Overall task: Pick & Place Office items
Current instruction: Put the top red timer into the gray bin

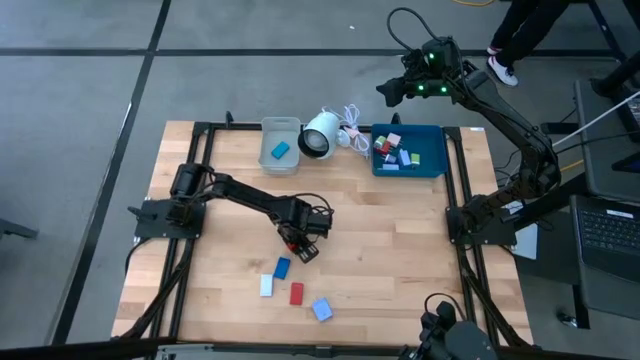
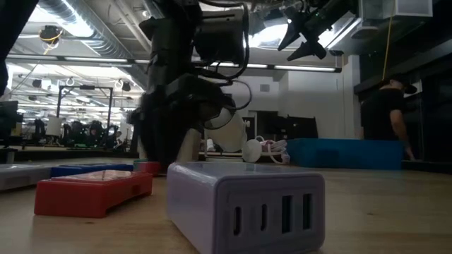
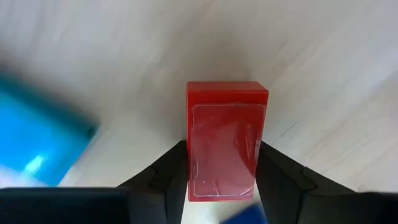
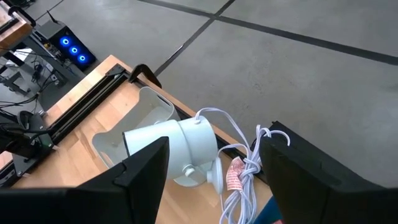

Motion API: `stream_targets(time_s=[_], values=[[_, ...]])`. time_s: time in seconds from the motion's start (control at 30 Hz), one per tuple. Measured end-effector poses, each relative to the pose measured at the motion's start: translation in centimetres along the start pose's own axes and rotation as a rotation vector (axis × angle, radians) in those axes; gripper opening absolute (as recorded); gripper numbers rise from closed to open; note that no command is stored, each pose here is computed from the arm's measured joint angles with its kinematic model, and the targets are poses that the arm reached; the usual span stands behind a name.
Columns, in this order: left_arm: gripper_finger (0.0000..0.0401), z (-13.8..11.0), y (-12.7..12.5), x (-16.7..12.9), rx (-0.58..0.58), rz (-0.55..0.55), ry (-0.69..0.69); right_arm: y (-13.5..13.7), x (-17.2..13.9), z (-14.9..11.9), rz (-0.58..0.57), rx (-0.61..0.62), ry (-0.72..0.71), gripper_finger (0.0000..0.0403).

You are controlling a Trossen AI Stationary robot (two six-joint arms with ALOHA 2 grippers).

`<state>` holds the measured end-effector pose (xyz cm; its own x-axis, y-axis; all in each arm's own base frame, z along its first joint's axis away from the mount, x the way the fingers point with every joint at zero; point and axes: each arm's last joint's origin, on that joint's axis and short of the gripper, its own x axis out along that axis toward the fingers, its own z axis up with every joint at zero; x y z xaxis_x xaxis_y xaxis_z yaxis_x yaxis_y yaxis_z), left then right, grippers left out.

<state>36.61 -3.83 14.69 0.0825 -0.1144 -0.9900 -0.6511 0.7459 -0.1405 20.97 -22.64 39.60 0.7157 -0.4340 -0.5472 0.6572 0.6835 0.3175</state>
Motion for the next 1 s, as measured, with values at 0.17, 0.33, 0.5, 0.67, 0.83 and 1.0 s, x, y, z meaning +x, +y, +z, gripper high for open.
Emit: stream_targets(time_s=[0.17,0.33,0.5,0.67,0.83,1.0], values=[[0.0148,1.0,0.9,-4.8,-0.032,-0.105,-0.149,0.0,0.0,0.0,0.001,0.000,0.000,0.0256],[0.0148,1.4,3.7,-11.4,-0.113,-0.166,-0.366,0.0,0.0,0.0,0.001,0.000,0.000,0.0256],[0.0148,1.6,9.2,-16.6,-0.208,-0.085,-0.539,0.0,0.0,0.0,0.003,-0.001,0.000,0.0256],[0.0148,2.3,15.5,-19.5,-0.304,0.039,-0.626,0.0,0.0,0.0,0.004,-0.001,-0.001,0.0255],[0.0148,4.0,21.3,-19.6,-0.364,0.157,-0.608,0.0,0.0,0.0,0.004,0.003,-0.002,0.0255],[0.0148,6.9,25.9,-17.7,-0.363,0.146,-0.574,0.0,0.0,0.0,0.004,0.004,-0.002,0.0255]])
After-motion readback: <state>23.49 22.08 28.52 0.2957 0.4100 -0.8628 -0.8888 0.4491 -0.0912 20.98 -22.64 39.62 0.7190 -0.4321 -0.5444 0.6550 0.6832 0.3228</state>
